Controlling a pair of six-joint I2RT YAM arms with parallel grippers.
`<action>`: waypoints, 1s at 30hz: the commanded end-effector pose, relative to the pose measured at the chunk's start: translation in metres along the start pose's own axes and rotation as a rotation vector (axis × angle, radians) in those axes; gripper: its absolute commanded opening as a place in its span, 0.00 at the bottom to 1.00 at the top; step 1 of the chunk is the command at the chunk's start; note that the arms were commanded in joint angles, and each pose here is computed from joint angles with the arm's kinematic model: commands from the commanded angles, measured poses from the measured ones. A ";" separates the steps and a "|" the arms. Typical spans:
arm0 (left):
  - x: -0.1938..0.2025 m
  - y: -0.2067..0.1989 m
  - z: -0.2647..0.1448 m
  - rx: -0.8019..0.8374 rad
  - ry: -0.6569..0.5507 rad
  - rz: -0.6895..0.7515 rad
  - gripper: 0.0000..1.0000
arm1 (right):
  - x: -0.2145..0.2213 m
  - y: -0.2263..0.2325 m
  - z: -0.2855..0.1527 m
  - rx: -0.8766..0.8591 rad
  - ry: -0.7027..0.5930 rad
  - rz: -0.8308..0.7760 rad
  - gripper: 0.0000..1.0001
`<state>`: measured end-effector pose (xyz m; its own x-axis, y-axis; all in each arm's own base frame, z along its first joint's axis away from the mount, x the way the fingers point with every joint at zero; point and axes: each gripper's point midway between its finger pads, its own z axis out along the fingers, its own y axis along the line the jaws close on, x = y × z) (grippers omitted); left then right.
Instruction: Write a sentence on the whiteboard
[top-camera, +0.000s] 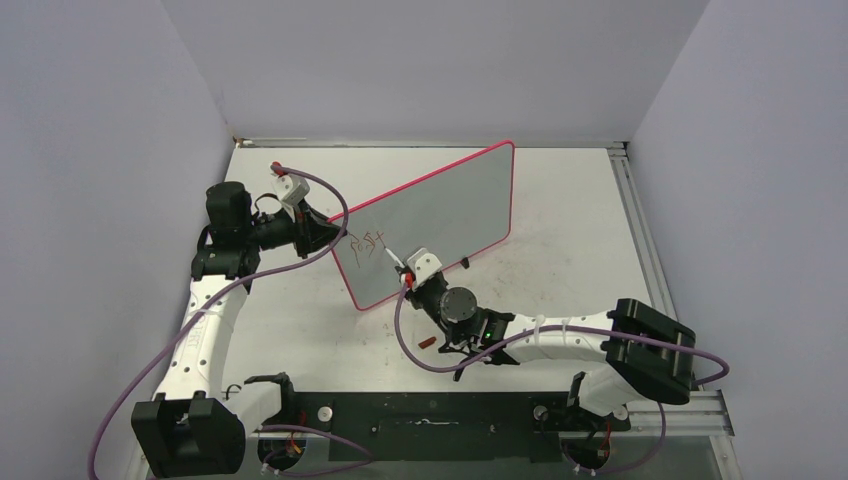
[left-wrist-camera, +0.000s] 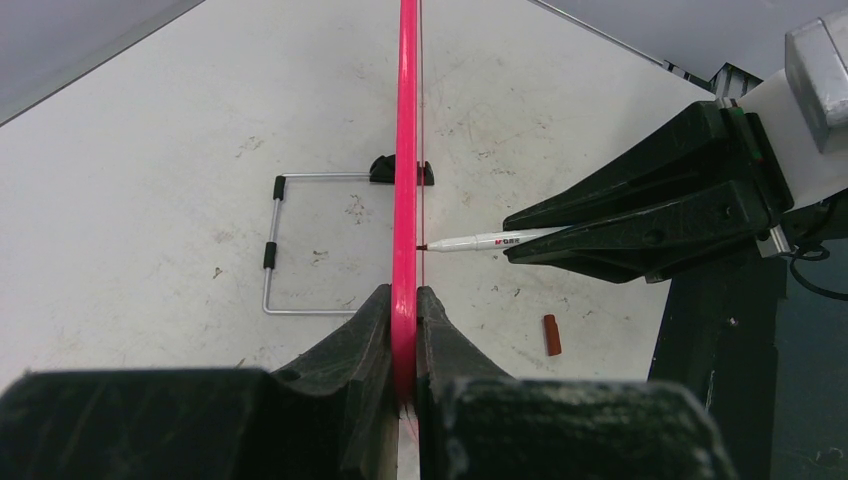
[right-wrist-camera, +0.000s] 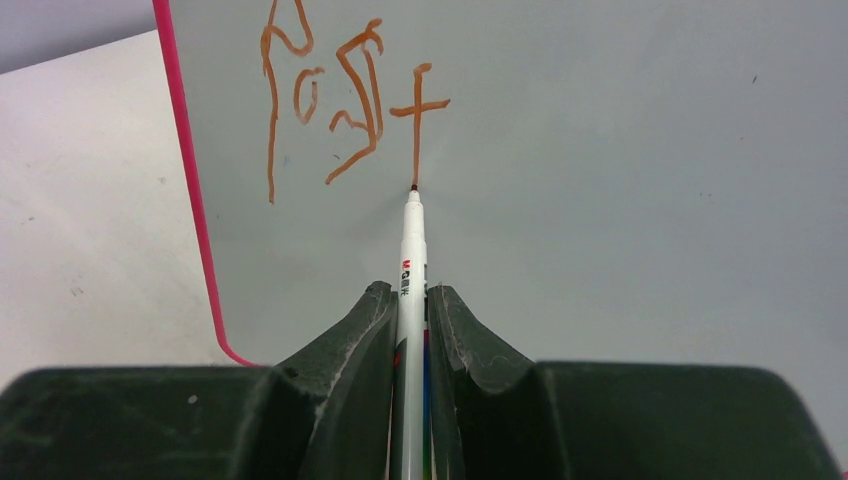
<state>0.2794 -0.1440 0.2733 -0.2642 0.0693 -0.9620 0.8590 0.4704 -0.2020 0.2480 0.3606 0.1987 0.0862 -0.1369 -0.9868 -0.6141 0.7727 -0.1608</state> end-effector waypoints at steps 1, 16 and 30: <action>0.004 -0.001 -0.001 0.003 0.008 0.013 0.00 | 0.008 0.001 0.000 0.011 0.016 0.030 0.05; 0.006 0.001 -0.002 -0.005 0.012 0.010 0.00 | -0.043 -0.016 -0.013 0.022 -0.093 0.046 0.05; 0.006 0.002 -0.003 -0.014 0.026 0.000 0.00 | -0.075 -0.019 -0.029 -0.203 -0.139 0.128 0.05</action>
<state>0.2790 -0.1438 0.2726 -0.2658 0.0713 -0.9614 0.8585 0.4711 -0.2024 0.2284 0.3349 0.2768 0.1422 0.0335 -0.9893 -0.7017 0.7083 -0.0769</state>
